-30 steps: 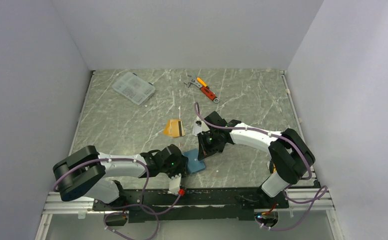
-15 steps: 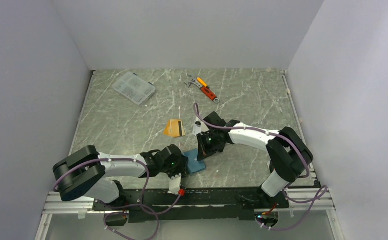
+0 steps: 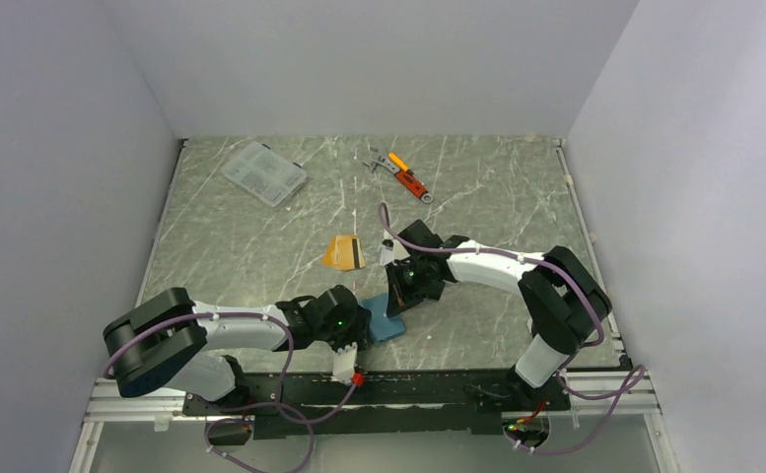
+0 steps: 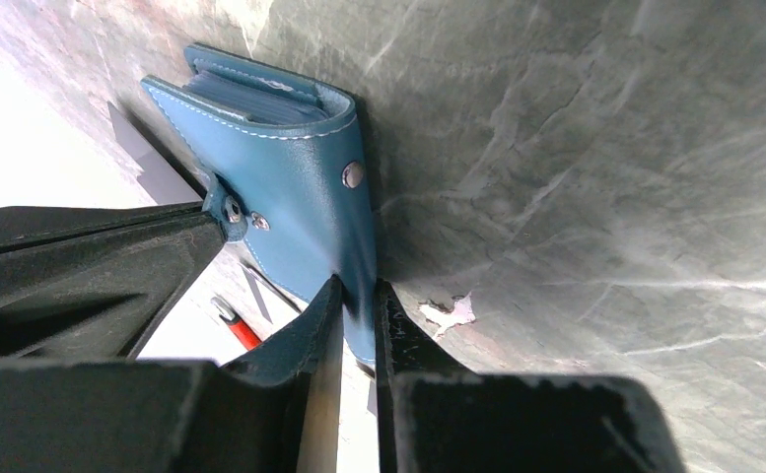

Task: Put the credit cards into the card holder
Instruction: Close the card holder at the center of the board.

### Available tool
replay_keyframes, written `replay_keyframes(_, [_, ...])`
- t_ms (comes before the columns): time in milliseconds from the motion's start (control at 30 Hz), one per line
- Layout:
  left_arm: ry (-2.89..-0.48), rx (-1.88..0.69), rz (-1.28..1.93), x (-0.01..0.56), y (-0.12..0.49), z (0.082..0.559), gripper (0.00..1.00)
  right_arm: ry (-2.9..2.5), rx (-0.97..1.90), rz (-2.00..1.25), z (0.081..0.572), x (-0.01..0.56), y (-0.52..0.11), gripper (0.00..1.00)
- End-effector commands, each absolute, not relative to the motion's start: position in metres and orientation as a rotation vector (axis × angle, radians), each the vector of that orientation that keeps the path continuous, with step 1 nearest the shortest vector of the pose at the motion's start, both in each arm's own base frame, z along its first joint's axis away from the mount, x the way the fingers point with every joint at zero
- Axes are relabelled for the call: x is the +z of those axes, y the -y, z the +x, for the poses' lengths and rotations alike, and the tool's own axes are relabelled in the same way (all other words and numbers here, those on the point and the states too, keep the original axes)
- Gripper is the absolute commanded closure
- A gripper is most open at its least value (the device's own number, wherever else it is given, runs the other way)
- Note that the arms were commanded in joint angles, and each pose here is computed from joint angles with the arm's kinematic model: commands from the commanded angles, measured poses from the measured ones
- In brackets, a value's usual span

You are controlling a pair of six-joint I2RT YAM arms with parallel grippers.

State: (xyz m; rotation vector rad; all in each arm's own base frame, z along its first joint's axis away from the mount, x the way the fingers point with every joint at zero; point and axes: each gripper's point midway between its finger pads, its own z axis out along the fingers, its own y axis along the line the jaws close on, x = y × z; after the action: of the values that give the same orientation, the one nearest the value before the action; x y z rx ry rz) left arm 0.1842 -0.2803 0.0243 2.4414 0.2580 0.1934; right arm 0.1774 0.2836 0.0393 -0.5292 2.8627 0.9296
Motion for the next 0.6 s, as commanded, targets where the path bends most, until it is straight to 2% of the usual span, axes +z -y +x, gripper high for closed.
replay_keyframes(0, [-0.277, 0.136, 2.566, -0.0017, 0.2534, 0.1675, 0.97, -2.803, 0.939, -0.512, 0.1937, 0.0481, -0.2947, 1.00])
replay_keyframes(567, [-0.274, 0.138, 2.563, -0.0013, 0.2546, 0.1678, 0.98, -2.832, 0.922, -0.542, 0.1908, 0.0409, -0.2977, 1.00])
